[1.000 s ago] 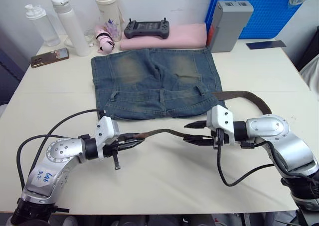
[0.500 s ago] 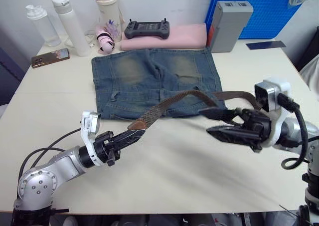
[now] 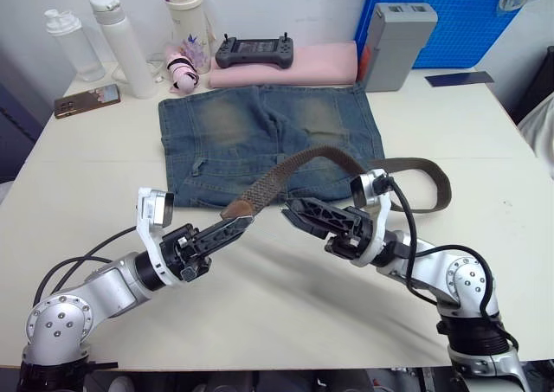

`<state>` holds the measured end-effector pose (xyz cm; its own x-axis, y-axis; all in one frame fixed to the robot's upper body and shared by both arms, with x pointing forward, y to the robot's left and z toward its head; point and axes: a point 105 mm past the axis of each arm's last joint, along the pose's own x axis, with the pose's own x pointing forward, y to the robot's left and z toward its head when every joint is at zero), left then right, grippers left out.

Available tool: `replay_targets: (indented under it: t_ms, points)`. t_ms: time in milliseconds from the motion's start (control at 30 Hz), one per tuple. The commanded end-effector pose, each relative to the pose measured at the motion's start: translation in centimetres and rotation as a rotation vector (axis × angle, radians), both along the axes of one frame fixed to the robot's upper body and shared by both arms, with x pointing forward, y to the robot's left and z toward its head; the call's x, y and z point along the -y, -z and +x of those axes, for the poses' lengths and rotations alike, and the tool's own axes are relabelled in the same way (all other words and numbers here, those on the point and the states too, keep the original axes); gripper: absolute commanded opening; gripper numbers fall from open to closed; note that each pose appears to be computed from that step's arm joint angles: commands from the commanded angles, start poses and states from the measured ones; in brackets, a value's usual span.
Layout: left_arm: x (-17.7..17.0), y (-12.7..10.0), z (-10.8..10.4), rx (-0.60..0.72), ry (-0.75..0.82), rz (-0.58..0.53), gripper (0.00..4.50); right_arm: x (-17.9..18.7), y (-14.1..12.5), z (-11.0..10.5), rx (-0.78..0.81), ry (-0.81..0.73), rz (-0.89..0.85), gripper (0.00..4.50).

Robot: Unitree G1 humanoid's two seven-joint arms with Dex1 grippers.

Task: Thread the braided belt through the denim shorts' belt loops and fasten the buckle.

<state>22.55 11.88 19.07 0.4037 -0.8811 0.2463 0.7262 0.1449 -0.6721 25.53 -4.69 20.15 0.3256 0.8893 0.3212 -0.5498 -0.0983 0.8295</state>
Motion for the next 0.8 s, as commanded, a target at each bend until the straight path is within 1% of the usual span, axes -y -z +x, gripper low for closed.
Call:
replay_targets:
  t_ms: [33,133,367,400,467,567,700,800]
  points:
    - [0.5,-1.0,-0.4,0.022,0.024,-0.04,0.0,-0.3,-1.7,1.2,-0.032,0.046,0.11,4.44]
    - [0.7,-0.9,-0.4,0.013,0.025,-0.049,0.0,-0.5,-1.8,2.2,-0.07,0.097,0.148,4.44]
    - [0.6,-1.1,0.2,-0.011,-0.016,-0.08,0.0,-0.2,-2.1,2.8,-0.099,0.155,0.194,4.44]
    - [0.5,-1.0,0.2,-0.011,-0.017,-0.078,0.0,-0.1,-2.1,2.9,-0.098,0.159,0.195,4.21]
    - [0.4,-0.9,0.2,-0.013,-0.018,-0.075,0.0,0.0,-2.2,3.1,-0.1,0.173,0.195,3.6]
    - [0.3,-0.7,0.1,-0.015,-0.016,-0.069,0.0,0.1,-2.1,3.2,-0.098,0.182,0.189,2.16]
    - [0.2,-0.1,-0.1,-0.018,-0.007,-0.054,0.0,0.1,-2.3,3.2,-0.081,0.186,0.184,0.09]
    - [0.1,0.2,-0.1,-0.017,-0.005,-0.05,0.0,0.0,-2.4,3.2,-0.071,0.186,0.184,0.09]
